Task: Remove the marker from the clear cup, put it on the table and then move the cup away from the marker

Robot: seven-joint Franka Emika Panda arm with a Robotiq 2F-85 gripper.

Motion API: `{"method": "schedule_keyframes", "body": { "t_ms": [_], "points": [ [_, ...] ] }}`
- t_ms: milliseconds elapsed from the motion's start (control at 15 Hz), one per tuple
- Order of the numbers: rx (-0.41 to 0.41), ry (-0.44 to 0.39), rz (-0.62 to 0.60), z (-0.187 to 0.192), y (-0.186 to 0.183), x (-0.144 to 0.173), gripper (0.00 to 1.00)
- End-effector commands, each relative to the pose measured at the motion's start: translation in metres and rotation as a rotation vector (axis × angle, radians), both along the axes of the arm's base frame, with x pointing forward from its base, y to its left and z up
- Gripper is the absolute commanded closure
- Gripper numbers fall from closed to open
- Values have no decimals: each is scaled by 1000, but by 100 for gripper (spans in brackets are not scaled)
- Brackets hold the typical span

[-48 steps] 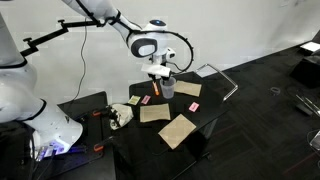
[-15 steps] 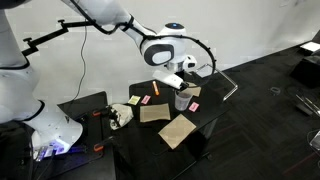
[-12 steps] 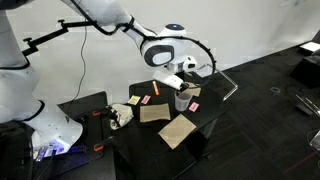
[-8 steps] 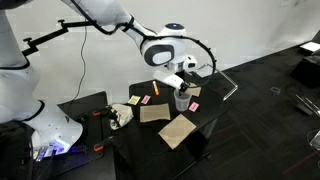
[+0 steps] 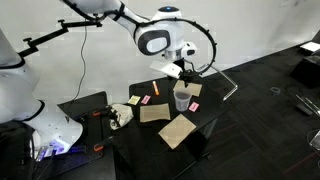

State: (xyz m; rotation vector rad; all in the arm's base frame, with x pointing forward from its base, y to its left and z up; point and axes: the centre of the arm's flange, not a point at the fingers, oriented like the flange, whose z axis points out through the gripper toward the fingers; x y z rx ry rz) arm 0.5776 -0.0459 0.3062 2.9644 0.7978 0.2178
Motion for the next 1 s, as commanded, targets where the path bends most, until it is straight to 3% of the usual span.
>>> {"method": "schedule_keyframes", "body": {
  "t_ms": [0,467,933],
  "points": [
    [14,-12,-16,47,10,-35,0],
    [15,-7,-18,112,20,-82,0],
    [15,60,21,142,31,-118,0]
  ]
}}
